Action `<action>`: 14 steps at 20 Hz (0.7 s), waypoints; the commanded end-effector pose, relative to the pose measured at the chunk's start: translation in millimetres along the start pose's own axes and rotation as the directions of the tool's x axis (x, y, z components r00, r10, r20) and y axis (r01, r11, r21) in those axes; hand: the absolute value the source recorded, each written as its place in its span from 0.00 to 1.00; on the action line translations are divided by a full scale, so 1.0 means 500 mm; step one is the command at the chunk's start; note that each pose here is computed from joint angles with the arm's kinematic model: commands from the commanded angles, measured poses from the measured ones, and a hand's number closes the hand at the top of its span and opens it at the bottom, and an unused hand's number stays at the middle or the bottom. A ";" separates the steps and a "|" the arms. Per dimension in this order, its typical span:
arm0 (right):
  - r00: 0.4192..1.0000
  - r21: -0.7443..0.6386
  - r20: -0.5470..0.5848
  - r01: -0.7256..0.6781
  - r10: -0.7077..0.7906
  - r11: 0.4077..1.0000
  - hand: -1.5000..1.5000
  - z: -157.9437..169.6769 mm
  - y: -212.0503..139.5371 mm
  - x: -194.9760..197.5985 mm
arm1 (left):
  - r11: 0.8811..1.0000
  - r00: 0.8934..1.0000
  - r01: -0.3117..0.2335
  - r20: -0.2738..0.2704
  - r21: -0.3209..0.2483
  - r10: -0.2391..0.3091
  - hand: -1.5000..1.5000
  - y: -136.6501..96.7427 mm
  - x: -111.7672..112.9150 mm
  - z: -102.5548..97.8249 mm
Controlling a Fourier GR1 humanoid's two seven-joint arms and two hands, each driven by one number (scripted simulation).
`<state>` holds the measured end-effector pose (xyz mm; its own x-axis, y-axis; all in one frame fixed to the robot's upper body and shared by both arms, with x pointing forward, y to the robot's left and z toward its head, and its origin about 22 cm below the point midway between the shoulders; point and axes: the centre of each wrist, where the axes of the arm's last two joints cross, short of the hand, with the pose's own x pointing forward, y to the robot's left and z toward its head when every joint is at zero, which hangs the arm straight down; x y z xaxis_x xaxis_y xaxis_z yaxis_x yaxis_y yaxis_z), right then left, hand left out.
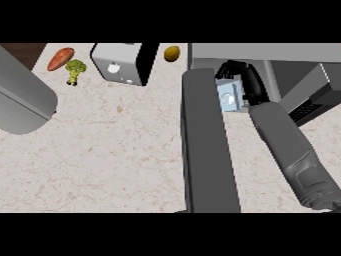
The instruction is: Pick up the milk, place it into the microwave and close the microwave
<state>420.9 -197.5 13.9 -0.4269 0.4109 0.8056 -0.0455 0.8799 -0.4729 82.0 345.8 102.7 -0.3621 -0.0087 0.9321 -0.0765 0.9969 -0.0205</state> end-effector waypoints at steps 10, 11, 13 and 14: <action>0.978 -0.190 -0.056 -0.210 0.203 0.959 1.00 -0.061 -0.050 0.023 | 0.999 1.000 -0.014 0.015 -0.032 0.014 0.00 -0.003 -0.031 -0.025; 0.975 -0.217 -0.066 -0.221 0.212 0.951 1.00 -0.067 -0.043 0.029 | 0.998 1.000 -0.028 0.013 -0.047 0.028 0.00 0.000 -0.028 -0.012; 0.955 -0.242 -0.033 -0.294 0.295 0.925 1.00 -0.069 -0.045 0.031 | 0.998 1.000 -0.014 0.016 -0.061 0.015 0.00 -0.002 -0.020 -0.020; 0.947 -0.241 -0.016 -0.316 0.322 0.917 1.00 -0.066 -0.054 0.026 | 0.999 0.999 -0.022 0.024 -0.050 0.023 0.00 -0.001 -0.027 -0.022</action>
<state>442.6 -206.3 41.4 -0.3933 0.6128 0.6853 0.2243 0.7869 -0.5749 93.8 346.1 95.3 -0.3793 0.0079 0.9252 -0.0312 0.9993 -0.0214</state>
